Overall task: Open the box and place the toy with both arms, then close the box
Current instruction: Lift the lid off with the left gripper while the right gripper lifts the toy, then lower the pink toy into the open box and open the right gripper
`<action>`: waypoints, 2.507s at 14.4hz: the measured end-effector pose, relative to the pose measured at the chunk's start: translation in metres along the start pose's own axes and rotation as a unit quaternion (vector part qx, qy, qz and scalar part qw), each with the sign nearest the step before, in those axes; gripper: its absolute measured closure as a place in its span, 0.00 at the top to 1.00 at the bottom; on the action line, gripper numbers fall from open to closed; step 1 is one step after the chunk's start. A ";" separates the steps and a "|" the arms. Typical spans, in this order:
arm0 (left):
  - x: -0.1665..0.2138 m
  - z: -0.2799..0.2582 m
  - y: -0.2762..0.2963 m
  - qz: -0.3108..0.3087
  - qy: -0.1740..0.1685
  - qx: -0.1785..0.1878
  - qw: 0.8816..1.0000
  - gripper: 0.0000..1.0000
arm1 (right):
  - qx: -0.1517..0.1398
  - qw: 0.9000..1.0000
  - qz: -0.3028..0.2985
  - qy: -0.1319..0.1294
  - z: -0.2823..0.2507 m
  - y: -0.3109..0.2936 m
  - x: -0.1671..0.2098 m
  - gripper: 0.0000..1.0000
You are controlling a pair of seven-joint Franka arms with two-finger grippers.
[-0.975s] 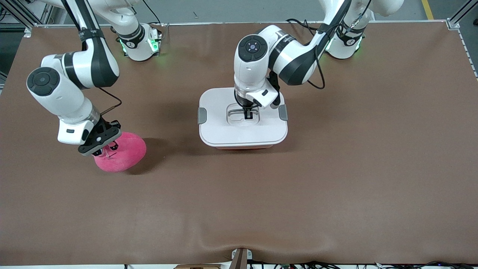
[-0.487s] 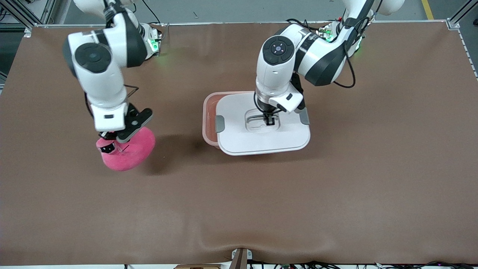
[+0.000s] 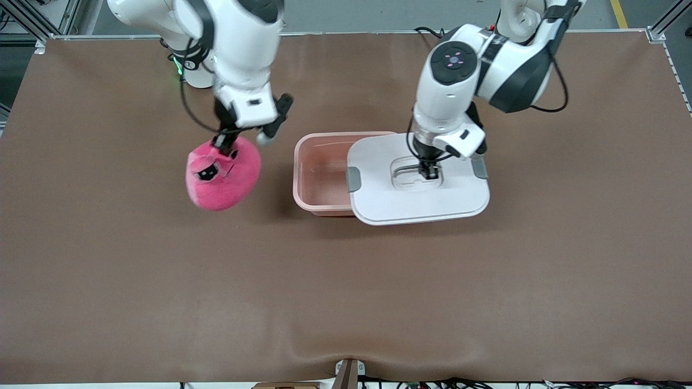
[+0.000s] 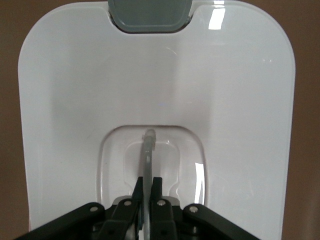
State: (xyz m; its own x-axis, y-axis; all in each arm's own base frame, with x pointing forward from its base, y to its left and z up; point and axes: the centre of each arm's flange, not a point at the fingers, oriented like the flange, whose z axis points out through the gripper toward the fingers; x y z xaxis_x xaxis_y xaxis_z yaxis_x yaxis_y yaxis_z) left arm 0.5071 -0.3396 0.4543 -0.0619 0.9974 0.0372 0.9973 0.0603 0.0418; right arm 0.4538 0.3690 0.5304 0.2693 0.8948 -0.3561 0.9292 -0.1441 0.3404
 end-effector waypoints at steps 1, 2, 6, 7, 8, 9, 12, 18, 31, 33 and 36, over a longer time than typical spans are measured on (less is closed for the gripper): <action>0.015 -0.002 0.002 0.008 0.000 0.001 1.000 0.07 | -0.024 0.999 -0.022 -0.003 -0.015 -0.018 0.013 0.15; 0.029 -0.003 0.005 0.018 -0.001 0.001 1.000 0.07 | -0.041 0.998 -0.039 -0.008 -0.027 -0.035 0.024 0.15; 0.083 -0.008 0.015 0.049 -0.002 0.001 0.999 0.07 | -0.052 0.995 -0.080 -0.037 -0.034 -0.073 0.059 0.15; 0.096 -0.008 0.017 0.057 -0.002 0.002 0.998 0.07 | -0.051 0.994 -0.088 -0.044 -0.031 -0.080 0.074 0.15; 0.109 -0.008 0.020 0.067 -0.002 0.002 0.998 0.07 | -0.050 0.993 -0.093 -0.050 -0.027 -0.083 0.088 0.15; 0.122 -0.009 0.024 0.077 -0.004 0.003 0.997 0.07 | -0.049 0.993 -0.093 -0.055 -0.023 -0.082 0.102 0.15; 0.158 -0.012 0.035 0.091 -0.028 0.008 0.995 0.07 | -0.046 0.992 -0.098 -0.065 -0.008 -0.082 0.133 0.15; 0.199 -0.006 0.046 0.084 -0.032 0.014 0.996 0.07 | -0.049 0.991 -0.096 -0.075 0.004 -0.110 0.159 0.15; 0.201 -0.004 0.046 0.088 -0.047 0.019 0.995 0.07 | -0.033 0.999 -0.013 0.004 -0.010 -0.136 0.199 0.59; 0.201 -0.004 0.046 0.089 -0.047 0.019 0.995 0.07 | -0.023 0.999 0.000 0.024 -0.027 -0.131 0.198 0.78; 0.201 -0.003 0.045 0.089 -0.047 0.020 0.995 0.07 | -0.007 0.999 0.030 0.043 -0.044 -0.121 0.193 1.00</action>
State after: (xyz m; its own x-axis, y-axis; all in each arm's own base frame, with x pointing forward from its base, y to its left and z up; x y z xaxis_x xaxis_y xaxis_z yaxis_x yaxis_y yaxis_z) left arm 0.5397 -0.1370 0.4668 0.1175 0.9917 -0.0521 0.9931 -0.1175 0.0040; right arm 0.3822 0.5780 0.4592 0.3005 0.9181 -0.2583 0.9085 -0.1932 0.3704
